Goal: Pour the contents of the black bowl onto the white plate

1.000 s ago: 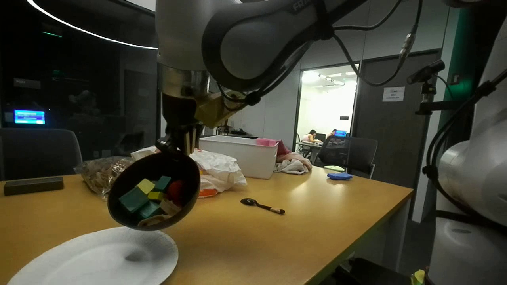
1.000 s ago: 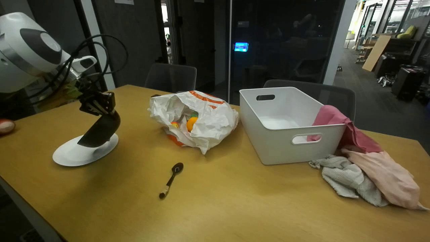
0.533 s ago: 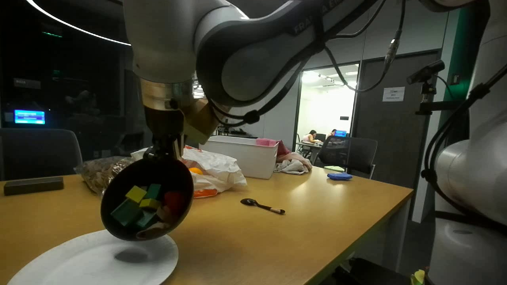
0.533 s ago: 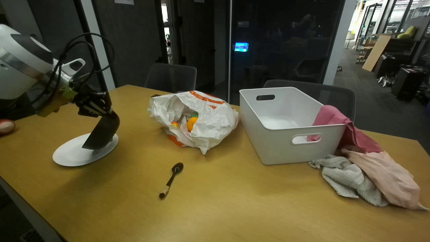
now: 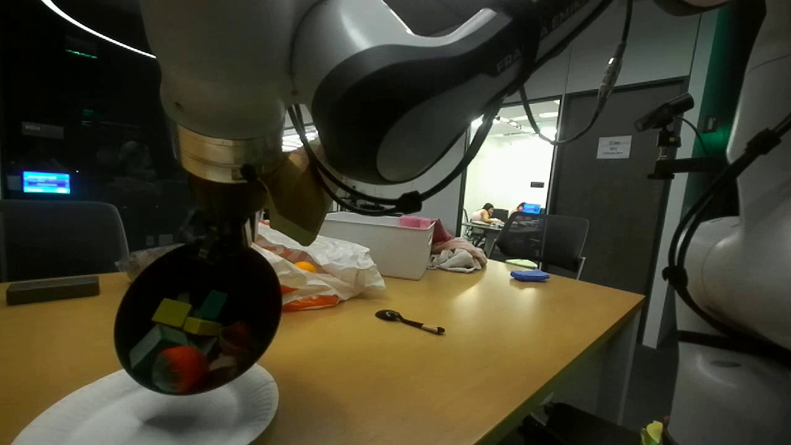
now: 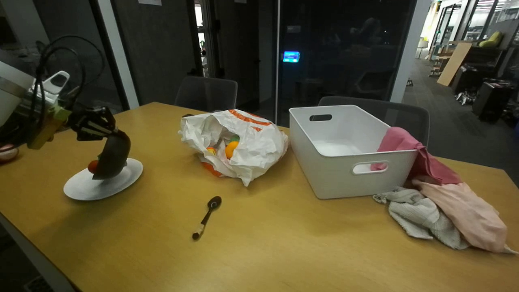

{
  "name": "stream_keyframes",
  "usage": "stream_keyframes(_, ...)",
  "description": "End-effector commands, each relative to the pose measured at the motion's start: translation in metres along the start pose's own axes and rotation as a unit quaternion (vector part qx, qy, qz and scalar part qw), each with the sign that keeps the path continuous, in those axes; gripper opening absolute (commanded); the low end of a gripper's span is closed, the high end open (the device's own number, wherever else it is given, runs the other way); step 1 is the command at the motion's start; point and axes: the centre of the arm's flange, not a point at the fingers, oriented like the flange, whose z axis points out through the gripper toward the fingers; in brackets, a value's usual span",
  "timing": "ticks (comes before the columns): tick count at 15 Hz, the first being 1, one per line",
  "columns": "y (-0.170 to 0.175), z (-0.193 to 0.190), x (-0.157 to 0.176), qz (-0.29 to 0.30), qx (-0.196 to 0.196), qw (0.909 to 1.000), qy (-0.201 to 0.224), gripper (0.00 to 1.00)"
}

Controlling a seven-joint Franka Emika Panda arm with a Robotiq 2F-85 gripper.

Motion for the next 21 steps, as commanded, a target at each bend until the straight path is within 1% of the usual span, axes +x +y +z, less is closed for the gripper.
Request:
stream_keyframes(1, -0.008, -0.007, -0.013, -0.014, -0.043, 0.9975, 0.054, 0.08)
stream_keyframes(5, -0.014, 0.018, -0.033, -0.035, -0.084, 0.9929, 0.077, 0.08)
stream_keyframes(8, -0.020, 0.026, -0.045, -0.047, -0.103, 0.9883, 0.103, 0.08)
stream_keyframes(13, -0.034, 0.014, -0.050, -0.037, -0.098, 0.9829, 0.152, 0.08)
stream_keyframes(15, -0.040, 0.005, -0.049, -0.034, -0.096, 0.9789, 0.177, 0.08)
stream_keyframes(18, -0.047, -0.009, -0.048, -0.049, -0.115, 0.9674, 0.220, 0.08)
stream_keyframes(21, -0.050, -0.023, -0.047, -0.073, -0.143, 0.9494, 0.270, 0.08)
